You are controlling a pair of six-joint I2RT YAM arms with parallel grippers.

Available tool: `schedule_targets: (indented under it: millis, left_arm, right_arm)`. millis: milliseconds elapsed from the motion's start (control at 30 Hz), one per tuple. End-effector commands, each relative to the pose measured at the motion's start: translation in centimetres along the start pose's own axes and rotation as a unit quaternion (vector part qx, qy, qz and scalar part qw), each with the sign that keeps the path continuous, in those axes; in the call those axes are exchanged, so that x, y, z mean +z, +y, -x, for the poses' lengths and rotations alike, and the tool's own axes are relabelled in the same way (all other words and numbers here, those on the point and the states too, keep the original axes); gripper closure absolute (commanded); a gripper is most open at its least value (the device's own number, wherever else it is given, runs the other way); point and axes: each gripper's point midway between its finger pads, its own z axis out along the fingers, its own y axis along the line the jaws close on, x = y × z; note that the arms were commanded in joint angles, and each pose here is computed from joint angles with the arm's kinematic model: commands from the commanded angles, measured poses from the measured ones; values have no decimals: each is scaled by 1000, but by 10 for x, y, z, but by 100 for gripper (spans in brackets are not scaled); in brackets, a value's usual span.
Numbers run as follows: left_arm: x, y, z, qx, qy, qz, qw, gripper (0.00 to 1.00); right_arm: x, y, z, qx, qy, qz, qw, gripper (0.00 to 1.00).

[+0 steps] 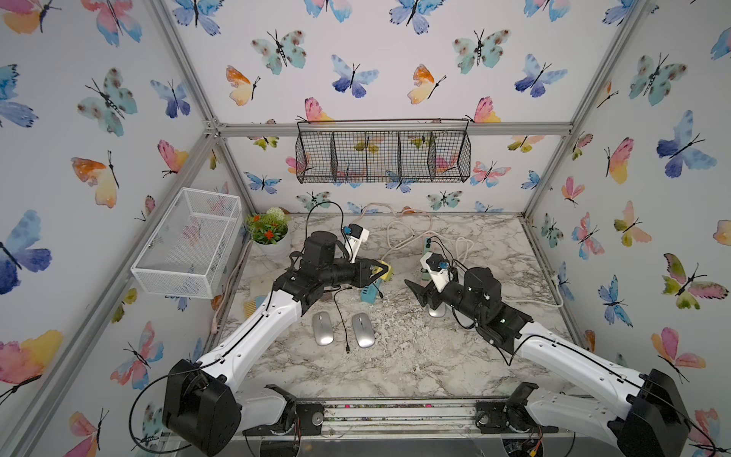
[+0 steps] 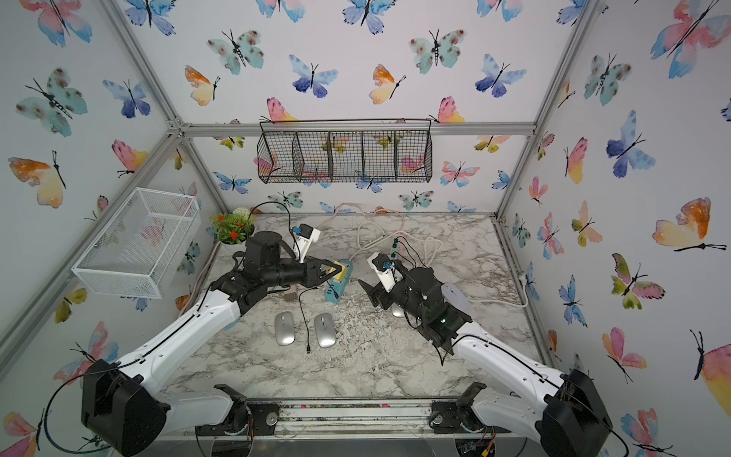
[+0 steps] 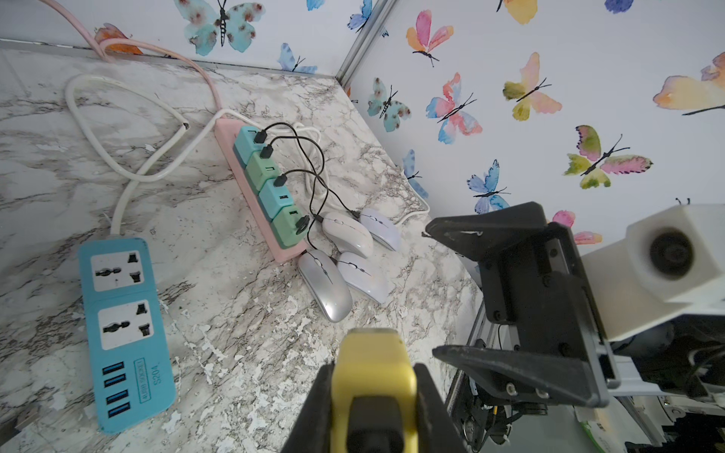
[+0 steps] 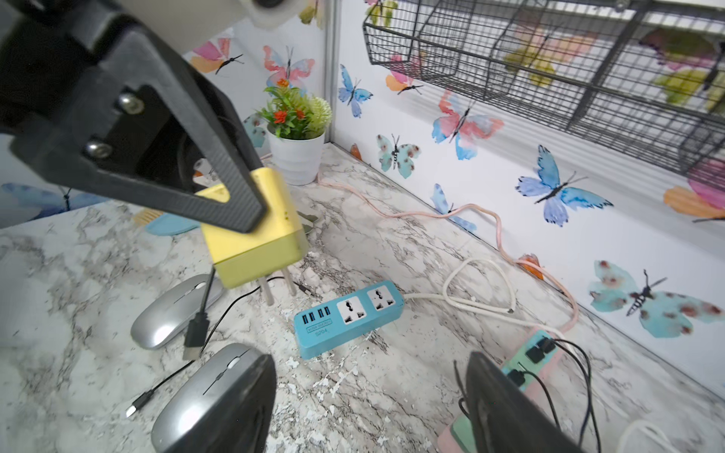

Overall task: Unplug the wireless mouse
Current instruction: Remove the plug from the socket, then remove the power cord from the plug.

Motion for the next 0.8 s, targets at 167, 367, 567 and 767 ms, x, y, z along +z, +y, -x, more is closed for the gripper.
schedule_targets:
  millis: [167, 367, 567, 767]
  left_arm:
    - [-9, -18, 5, 1, -13, -36, 999, 100]
    - [-9, -19, 5, -3, -14, -39, 999, 100]
    - [-7, -18, 3, -6, -9, -41, 999, 100]
    - [-6, -17, 2, -8, -9, -43, 999, 100]
  right_arm:
    - [11, 25, 24, -104, -19, 57, 993, 24]
    - [26, 35, 28, -129, -11, 58, 990, 25]
    - [40, 40, 32, -132, -12, 65, 989, 32]
    - [52, 49, 34, -132, -18, 74, 988, 39]
